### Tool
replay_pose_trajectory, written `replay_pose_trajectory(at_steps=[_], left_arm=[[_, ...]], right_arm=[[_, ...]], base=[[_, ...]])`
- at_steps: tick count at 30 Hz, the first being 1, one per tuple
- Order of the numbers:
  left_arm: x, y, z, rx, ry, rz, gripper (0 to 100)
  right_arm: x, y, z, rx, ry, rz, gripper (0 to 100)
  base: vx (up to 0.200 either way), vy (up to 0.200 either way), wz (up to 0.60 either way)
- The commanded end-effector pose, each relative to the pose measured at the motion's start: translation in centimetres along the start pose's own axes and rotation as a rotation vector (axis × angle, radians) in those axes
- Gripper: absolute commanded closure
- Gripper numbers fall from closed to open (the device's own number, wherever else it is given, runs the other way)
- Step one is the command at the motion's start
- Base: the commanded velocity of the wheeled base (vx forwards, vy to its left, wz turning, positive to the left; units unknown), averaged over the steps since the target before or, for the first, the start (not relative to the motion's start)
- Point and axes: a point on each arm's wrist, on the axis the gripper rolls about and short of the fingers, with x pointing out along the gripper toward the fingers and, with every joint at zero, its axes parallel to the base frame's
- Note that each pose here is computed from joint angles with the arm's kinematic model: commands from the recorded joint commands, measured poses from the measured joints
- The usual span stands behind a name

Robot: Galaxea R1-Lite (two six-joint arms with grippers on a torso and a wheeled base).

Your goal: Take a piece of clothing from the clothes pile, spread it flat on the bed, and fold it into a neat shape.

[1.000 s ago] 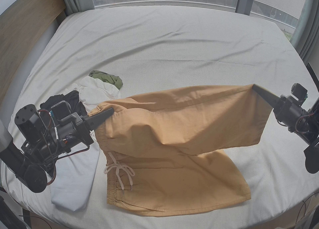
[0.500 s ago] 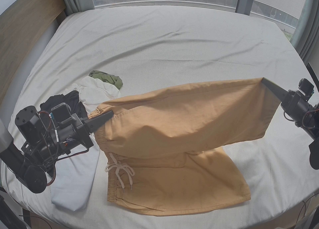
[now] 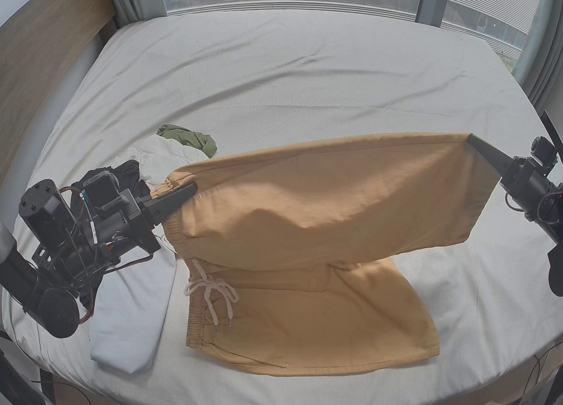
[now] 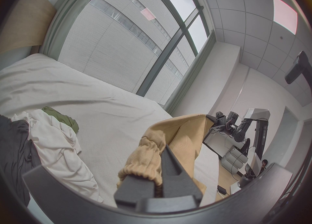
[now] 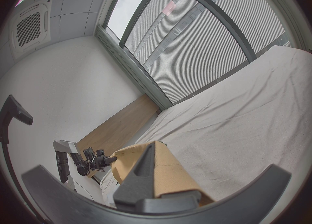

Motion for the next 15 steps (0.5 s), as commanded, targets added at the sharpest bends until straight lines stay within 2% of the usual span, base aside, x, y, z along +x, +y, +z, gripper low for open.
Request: replay_pose_trajectory(at_steps=[1,15], left_arm=[[-0.03,-0.1,0.37,0.009,-0.012,-0.002,100],[-0.51,0.45,0.39,0.008,-0.013,0.027,100]], right_arm=[[-0.14,-0.19,0.13,-0.002,-0.003,-0.008,100],[-0.15,-0.44,-0.26,0.011,0.009,-0.014,100]], base=[[0.0,0.0,0.0],[0.0,0.0,0.0]])
